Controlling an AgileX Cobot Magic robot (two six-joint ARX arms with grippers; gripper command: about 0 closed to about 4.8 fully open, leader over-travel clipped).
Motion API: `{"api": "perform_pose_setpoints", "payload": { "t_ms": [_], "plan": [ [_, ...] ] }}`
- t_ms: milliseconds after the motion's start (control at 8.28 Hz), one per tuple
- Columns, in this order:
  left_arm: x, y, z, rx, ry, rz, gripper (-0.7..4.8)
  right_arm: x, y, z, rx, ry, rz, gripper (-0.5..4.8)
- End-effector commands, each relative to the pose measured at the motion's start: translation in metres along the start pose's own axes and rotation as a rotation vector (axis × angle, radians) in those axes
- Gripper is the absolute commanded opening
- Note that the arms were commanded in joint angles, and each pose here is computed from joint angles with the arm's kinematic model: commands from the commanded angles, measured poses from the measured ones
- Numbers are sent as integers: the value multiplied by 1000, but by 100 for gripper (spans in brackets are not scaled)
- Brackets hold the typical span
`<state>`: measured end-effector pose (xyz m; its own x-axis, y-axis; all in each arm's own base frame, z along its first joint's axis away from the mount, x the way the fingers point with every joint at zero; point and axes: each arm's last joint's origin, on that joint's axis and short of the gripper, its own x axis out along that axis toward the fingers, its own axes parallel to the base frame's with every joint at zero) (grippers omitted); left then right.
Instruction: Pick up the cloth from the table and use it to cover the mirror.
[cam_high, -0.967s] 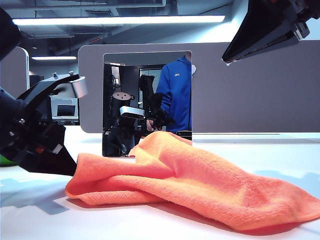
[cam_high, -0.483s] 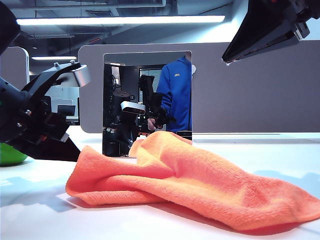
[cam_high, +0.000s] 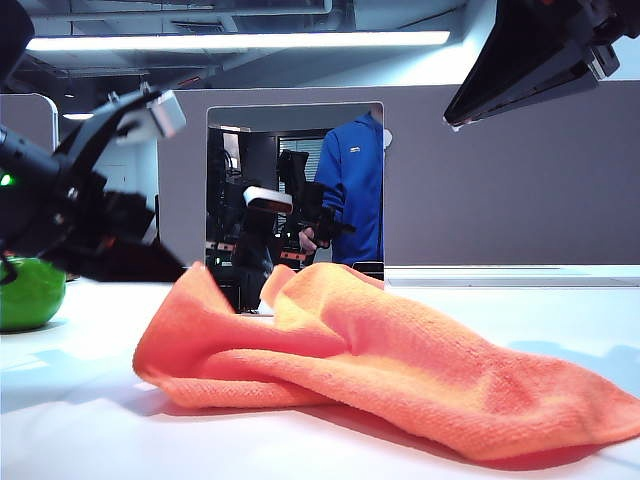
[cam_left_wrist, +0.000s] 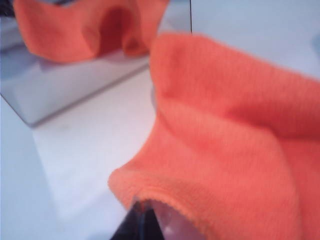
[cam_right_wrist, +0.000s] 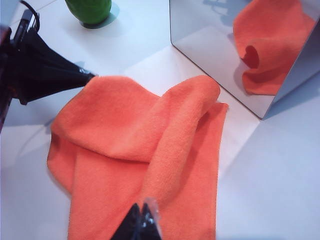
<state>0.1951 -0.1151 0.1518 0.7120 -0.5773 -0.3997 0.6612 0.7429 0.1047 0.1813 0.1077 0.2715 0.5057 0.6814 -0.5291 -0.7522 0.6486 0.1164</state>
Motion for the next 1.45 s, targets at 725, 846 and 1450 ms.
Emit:
{"api": "perform_pose_setpoints", "payload": {
  "t_ms": [725, 846, 1450],
  "plan": [
    [-37, -1, 25, -730, -91, -3, 62, 32, -14, 1, 4, 10, -40, -1],
    [-37, 0, 26, -864, -108, -8, 179, 32, -14, 1, 4, 11, -39, -1],
    [-44, 25, 8, -1528, 53, -75, 243, 32, -13, -1, 13, 33, -29, -1]
  ]
}}
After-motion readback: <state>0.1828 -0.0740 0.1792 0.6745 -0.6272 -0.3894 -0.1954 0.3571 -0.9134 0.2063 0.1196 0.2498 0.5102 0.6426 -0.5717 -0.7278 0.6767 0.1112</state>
